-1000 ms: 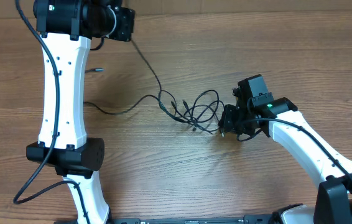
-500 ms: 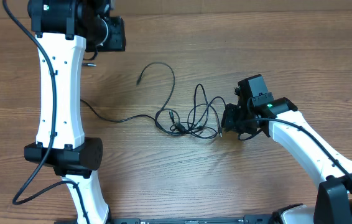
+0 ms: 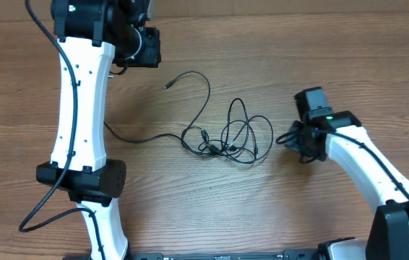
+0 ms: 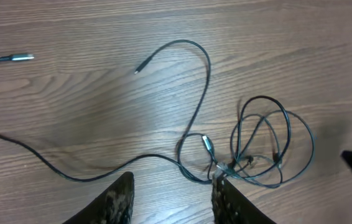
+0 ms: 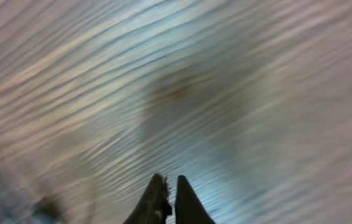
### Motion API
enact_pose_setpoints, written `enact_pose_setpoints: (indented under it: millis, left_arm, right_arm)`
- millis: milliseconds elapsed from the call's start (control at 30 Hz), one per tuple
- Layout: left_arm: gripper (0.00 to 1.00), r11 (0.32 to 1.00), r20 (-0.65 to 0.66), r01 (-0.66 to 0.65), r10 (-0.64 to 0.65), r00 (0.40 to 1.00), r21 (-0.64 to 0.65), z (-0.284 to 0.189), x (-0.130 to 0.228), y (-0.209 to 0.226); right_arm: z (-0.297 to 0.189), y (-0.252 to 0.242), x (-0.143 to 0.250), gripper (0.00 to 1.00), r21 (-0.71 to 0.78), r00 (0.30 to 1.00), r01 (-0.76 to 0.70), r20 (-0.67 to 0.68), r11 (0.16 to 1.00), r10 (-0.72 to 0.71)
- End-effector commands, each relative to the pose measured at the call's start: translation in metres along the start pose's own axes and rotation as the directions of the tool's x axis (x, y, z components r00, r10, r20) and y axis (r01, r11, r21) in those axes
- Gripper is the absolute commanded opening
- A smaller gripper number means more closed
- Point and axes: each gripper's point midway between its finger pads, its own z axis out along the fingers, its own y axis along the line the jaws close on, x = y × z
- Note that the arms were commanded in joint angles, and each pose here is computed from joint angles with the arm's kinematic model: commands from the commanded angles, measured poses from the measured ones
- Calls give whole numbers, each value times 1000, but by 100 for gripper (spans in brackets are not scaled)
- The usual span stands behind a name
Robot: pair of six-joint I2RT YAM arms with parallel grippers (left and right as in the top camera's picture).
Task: Untangle cables
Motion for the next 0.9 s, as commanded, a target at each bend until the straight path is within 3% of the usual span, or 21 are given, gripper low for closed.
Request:
enact_pose_setpoints:
  millis: [0,67,133,200,267,467,700,867]
  left_arm:
    - [40,999,-13,-38,38,999,17,5,1,-9]
    - [40,999,-17,-43,44,999,19,6,2,-11]
    - [40,999,-29,-49,49,998,16,9,4,-13]
    - [40,999,-49,-52,51,997,-1,15,8,-12]
    - [39,999,-84,-47,46,995,-7,23,14,-11]
    - [33,1000,-209,-15,10,978,-21,50,39,-14]
    - [34,999,-318,2,-12,948,-32,59,75,-23]
    - [36,997,-382,42,-62,922,-61,51,110,-19]
  right_arm:
    - [2,-26,-20,8,79,996,-76,61,994,72]
    - [3,-15,-19,14,-4,996,-81,22,997,81]
    - [0,17,-9,25,-197,998,26,-51,980,-37]
    - [-11,50,4,43,-397,979,147,-75,906,-191]
    - [-20,66,13,47,-490,962,192,-78,850,-262]
    - [-18,63,13,49,-470,963,194,-77,861,-259]
    - [-17,58,15,75,-461,963,181,-98,869,-253]
    - [-17,58,15,78,-462,963,181,-97,868,-252]
